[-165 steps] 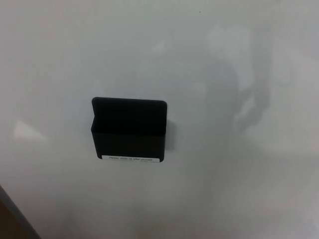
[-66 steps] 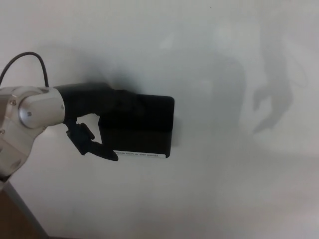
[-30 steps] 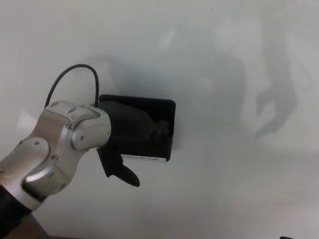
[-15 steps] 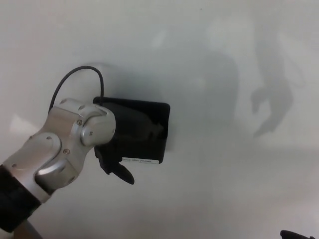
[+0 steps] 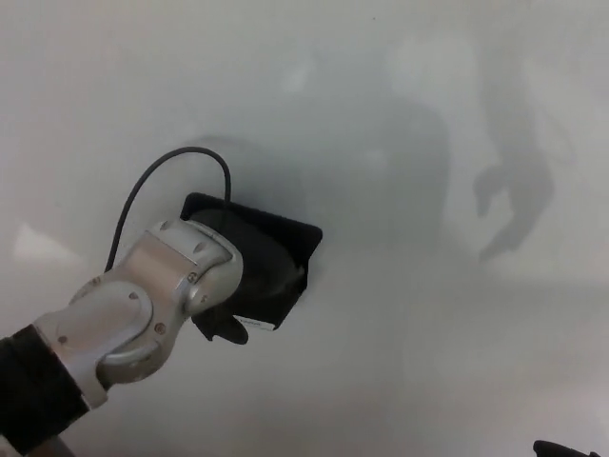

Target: A magnetic marker holder is on the left hand side of the white board, the robot put the index and middle finger into the opening of the container and pull off the magnetic holder and hand it to a human on the left hand side.

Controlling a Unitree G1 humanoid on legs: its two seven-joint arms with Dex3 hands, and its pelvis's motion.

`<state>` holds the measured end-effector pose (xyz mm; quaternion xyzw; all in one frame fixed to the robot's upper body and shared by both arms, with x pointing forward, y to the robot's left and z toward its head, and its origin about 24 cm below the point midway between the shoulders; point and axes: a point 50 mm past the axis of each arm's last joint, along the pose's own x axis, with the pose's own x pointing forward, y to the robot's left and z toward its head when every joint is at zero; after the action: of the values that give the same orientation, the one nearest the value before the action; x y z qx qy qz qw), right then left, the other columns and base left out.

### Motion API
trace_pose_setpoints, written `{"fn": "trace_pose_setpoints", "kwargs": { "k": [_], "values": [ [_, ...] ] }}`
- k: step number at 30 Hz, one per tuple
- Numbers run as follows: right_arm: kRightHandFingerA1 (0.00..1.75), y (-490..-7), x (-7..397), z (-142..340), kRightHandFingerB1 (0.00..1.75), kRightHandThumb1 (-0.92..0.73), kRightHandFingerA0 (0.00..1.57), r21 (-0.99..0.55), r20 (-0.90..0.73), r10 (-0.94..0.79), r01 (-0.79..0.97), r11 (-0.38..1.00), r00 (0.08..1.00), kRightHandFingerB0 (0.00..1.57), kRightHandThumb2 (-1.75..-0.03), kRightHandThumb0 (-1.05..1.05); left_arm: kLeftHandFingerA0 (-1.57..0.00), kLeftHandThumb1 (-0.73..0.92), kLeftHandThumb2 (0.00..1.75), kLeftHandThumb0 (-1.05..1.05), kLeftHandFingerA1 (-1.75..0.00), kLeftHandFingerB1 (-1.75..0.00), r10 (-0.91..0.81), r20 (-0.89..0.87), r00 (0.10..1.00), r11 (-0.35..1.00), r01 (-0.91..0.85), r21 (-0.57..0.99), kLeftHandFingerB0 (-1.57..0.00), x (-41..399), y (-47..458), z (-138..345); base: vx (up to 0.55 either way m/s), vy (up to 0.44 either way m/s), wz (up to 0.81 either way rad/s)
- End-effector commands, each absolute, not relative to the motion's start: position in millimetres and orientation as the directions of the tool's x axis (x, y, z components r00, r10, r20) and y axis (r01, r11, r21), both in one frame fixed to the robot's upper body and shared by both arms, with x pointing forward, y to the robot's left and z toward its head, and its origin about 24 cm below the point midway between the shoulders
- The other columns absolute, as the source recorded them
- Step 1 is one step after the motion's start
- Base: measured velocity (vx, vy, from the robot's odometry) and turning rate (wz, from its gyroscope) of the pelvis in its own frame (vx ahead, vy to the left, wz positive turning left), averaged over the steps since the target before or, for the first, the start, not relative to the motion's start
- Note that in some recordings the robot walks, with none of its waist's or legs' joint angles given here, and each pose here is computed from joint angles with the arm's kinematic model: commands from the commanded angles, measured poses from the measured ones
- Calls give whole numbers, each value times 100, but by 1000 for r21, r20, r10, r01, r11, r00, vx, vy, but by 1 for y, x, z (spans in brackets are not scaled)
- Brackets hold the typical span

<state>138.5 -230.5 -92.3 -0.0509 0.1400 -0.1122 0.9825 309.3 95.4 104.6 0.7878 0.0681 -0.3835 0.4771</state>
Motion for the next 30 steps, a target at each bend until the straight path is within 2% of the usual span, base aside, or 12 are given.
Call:
{"fn": "trace_pose_setpoints", "kwargs": {
  "k": [1,4,10,11,16,17,19,24,25,27,28,30],
  "values": [
    [50,-234,133,-94,48,-66,79,-139,-287,-243,211,968,926,71,-60,-36,-64,74,63,-46,-53,-42,46,-759,649,-695,567,442,-51,303,147,60,0,0,0],
    [50,-232,134,-94,48,-66,81,-134,-286,-235,204,970,929,72,-60,-37,-70,78,63,-47,-72,-43,31,-755,655,-702,552,450,-52,302,149,60,0,0,0],
    [50,-230,136,-93,47,-67,80,-136,-285,-239,207,969,928,73,-60,-37,-46,83,65,-46,-41,-36,30,-772,635,-666,589,458,-37,305,151,61,0,0,0],
    [50,-231,136,-92,48,-67,80,-136,-281,-239,208,969,930,73,-60,-37,-39,64,103,-44,-58,-51,35,-781,624,-649,608,457,-28,306,151,62,0,0,0],
    [50,-232,136,-92,48,-68,81,-130,-275,-240,211,969,931,73,-60,-36,-35,66,101,-44,-55,-55,1,-835,550,-548,699,459,-37,308,154,64,0,0,0],
    [50,-232,136,-91,48,-68,80,-133,-273,-238,209,969,932,73,-60,-35,-56,76,65,-31,-111,-83,-21,-850,527,-509,726,463,-66,308,156,64,0,0,0],
    [50,-233,136,-91,48,-68,81,-137,-270,-237,206,969,933,74,-60,-36,-67,64,83,-29,-127,-109,-70,-866,494,-448,760,470,-76,309,159,67,0,0,0],
    [50,-232,137,-90,48,-68,81,-143,-264,-239,207,968,935,74,-60,-38,-67,66,90,-31,-78,-85,-143,-873,467,-401,779,482,-72,309,162,76,0,0,0],
    [50,-232,137,-90,48,-68,82,-138,-265,-238,208,968,934,75,-60,-38,-59,63,100,-25,-138,-125,-169,-876,451,-384,789,480,-66,309,163,78,0,0,0],
    [49,-231,138,-90,48,-68,82,-131,-264,-236,208,969,935,75,-61,-38,-59,61,99,-27,-148,-137,-210,-879,429,-352,805,477,-64,310,165,81,0,0,0],
    [49,-230,140,-89,48,-68,82,-133,-261,-235,206,969,936,75,-61,-38,-67,64,93,-24,-106,-141,-226,-888,400,-275,849,452,-57,312,168,83,0,0,0],
    [49,-230,141,-89,48,-68,82,-134,-260,-234,205,970,937,75,-61,-38,-67,64,93,-24,-106,-141,-244,-898,366,-195,889,415,-57,313,170,84,0,0,5]
  ]
}}
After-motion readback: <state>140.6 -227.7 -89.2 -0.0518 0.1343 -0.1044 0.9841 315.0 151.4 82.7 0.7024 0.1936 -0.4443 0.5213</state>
